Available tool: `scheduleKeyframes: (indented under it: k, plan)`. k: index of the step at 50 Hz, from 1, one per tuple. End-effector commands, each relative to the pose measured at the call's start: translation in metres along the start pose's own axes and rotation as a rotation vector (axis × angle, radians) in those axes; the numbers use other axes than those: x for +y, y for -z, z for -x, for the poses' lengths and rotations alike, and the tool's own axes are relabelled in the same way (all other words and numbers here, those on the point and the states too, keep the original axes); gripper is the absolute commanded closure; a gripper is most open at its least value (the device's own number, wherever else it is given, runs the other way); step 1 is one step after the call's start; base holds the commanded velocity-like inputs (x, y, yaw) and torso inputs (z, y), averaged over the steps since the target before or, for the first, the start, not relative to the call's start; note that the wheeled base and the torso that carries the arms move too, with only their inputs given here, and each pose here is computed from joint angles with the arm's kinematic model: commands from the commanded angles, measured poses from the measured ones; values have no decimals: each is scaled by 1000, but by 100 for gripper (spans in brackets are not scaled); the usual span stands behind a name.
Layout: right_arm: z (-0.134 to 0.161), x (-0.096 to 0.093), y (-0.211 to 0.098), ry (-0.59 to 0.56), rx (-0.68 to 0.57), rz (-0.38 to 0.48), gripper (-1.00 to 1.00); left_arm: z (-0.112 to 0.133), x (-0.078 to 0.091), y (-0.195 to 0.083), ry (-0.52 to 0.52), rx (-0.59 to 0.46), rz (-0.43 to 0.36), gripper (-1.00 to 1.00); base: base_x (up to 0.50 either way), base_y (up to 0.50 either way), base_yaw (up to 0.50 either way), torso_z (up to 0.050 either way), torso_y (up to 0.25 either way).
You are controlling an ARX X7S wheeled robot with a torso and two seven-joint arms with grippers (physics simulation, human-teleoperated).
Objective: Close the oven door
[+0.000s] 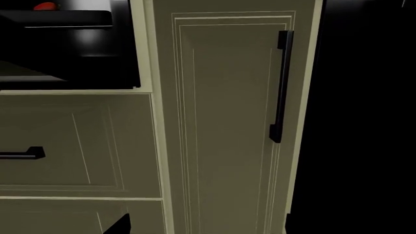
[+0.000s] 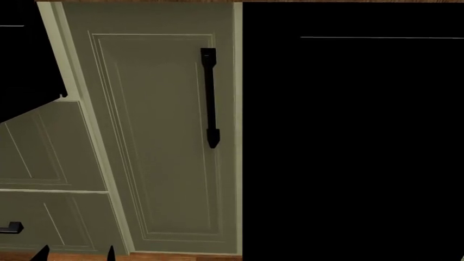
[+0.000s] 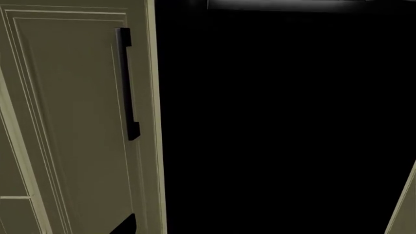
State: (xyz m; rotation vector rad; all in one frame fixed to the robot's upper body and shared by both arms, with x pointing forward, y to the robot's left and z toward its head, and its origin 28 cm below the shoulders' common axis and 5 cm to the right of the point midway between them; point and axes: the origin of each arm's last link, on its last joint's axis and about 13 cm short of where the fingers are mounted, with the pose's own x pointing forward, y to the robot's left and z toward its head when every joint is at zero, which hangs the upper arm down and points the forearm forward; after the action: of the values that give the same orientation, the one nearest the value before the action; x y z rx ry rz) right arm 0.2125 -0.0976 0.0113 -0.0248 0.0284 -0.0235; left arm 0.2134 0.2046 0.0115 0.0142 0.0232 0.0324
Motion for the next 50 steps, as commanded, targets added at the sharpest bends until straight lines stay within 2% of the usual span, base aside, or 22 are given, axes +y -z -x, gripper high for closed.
scheduleKeyframes:
  k: [1, 6, 15, 50]
  plan:
    - [0, 0, 0, 2, -7, 3, -100, 0, 0, -1, 2, 1, 0, -100, 0, 0, 0, -50, 0]
    - [0, 0, 0, 1, -3, 4, -100, 1, 1, -1, 17, -14, 28, -100, 0, 0, 0, -48, 0]
    - [1, 0, 1, 5, -9, 12, -100, 1, 0, 1, 13, -19, 16, -100, 0, 97, 0, 0, 0]
    - [1, 0, 0, 0, -14, 8, -100, 0, 0, 1, 2, -3, 13, -100, 0, 466, 0, 0, 0]
